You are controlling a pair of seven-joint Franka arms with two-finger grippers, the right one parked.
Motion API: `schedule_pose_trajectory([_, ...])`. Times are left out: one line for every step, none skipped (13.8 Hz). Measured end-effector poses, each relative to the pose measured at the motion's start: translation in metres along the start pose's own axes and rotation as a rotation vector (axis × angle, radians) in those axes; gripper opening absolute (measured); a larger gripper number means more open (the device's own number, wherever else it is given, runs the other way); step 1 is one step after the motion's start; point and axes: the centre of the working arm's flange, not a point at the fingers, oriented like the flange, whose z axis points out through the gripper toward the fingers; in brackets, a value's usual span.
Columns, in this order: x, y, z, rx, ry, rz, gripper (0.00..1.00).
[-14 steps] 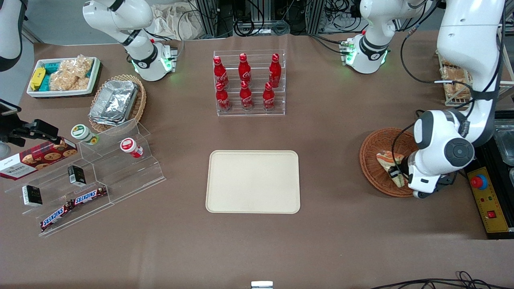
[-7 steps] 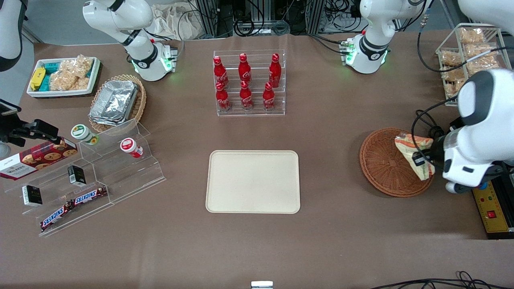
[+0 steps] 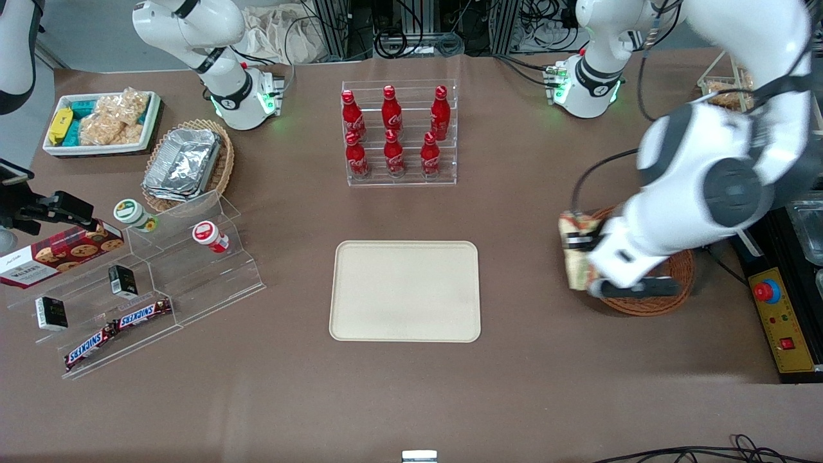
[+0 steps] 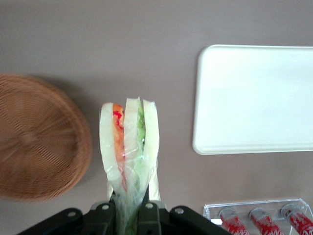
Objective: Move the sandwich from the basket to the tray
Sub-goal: 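Lift the sandwich and carry it toward the cream tray, then lower the held sandwich onto the tray and open the left gripper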
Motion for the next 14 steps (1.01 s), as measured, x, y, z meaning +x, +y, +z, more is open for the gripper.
schedule_pose_trajectory([0.001,0.029,0.024,0.006,0.005,0.046,0.16])
schedule_pose_trajectory([0.003,0.055,0.049,0.012,0.015,0.088,0.16])
schedule_pose_trajectory([0.006,0.076,0.072,0.006,0.034,0.11,0.16])
schedule_pose_trajectory([0.01,0.092,0.091,-0.011,0.065,0.116,0.16])
schedule_pose_trajectory([0.016,0.103,0.108,-0.027,0.099,0.111,0.16])
schedule_pose_trajectory([0.021,0.108,0.123,-0.04,0.119,0.107,0.16])
schedule_pose_trajectory([0.026,0.11,0.137,-0.051,0.126,0.105,0.16])
schedule_pose_trajectory([0.03,0.11,0.152,-0.06,0.129,0.103,0.16])
schedule_pose_trajectory([0.034,0.111,0.165,-0.069,0.132,0.101,0.16])
schedule_pose_trajectory([0.037,0.111,0.179,-0.078,0.136,0.099,0.16])
schedule_pose_trajectory([0.04,0.112,0.193,-0.087,0.138,0.097,0.16])
schedule_pose_trajectory([0.041,0.113,0.207,-0.091,0.132,0.098,0.16])
schedule_pose_trajectory([0.039,0.118,0.219,-0.09,0.121,0.104,0.16])
schedule_pose_trajectory([0.035,0.124,0.229,-0.088,0.113,0.108,0.16])
